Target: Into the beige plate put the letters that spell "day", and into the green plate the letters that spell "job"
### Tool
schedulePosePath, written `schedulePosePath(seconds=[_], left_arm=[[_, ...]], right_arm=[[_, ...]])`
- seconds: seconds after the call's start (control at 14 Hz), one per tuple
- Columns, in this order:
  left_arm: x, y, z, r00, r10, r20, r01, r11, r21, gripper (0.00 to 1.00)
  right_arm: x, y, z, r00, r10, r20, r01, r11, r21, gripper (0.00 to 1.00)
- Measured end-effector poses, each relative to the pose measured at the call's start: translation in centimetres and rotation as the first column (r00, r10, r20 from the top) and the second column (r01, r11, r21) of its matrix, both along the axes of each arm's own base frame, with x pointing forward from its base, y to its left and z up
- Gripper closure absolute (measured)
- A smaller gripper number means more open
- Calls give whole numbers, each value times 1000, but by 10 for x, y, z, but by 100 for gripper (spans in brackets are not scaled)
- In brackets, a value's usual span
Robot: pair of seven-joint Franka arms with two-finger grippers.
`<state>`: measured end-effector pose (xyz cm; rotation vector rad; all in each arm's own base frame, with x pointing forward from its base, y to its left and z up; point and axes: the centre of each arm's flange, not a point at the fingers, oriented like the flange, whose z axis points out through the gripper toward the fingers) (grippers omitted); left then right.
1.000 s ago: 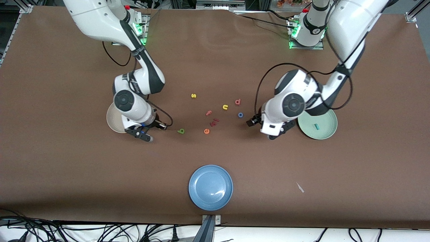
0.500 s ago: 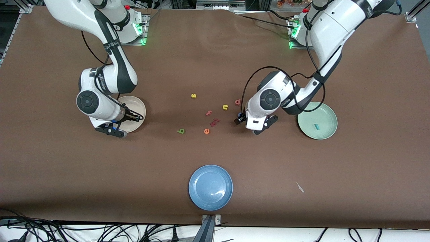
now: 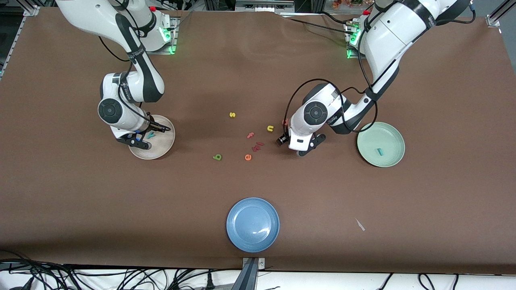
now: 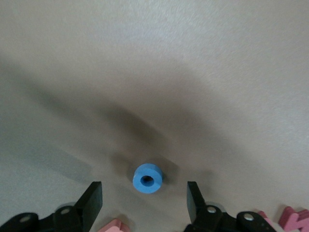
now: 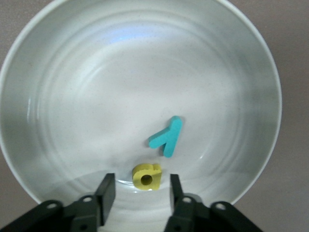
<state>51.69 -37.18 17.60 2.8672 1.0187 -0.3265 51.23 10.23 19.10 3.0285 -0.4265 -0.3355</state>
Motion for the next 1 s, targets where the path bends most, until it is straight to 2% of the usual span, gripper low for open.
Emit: schedulePosePath(seconds=[0.29, 0.43, 0.64, 0.71, 0.86, 1.0], left_arm=[[-1, 2, -5, 1000, 5, -7, -5, 1000, 3, 31], [-1, 2, -8, 1000, 9, -9, -9, 1000, 0, 44], [0, 2, -8, 1000, 12, -5, -12, 1000, -4, 48], [0, 2, -7, 1000, 13, -3, -13, 1000, -5, 55], [1, 1, -5, 1000, 13, 0, -13, 1000, -6, 75], [1, 1, -5, 1000, 14, 0, -14, 1000, -6, 75]], right_arm=[[13, 11, 24, 999, 11, 41, -12, 1000, 17, 2], [28, 35, 46, 998, -3, 64, 1, 1000, 30, 0], [45, 103, 80, 991, -81, 107, 76, 996, 54, 0], [48, 127, 85, 987, -107, 119, 100, 993, 62, 0], [56, 165, 81, 981, -143, 132, 135, 989, 65, 0], [67, 199, 60, 976, -173, 135, 166, 984, 58, 0]])
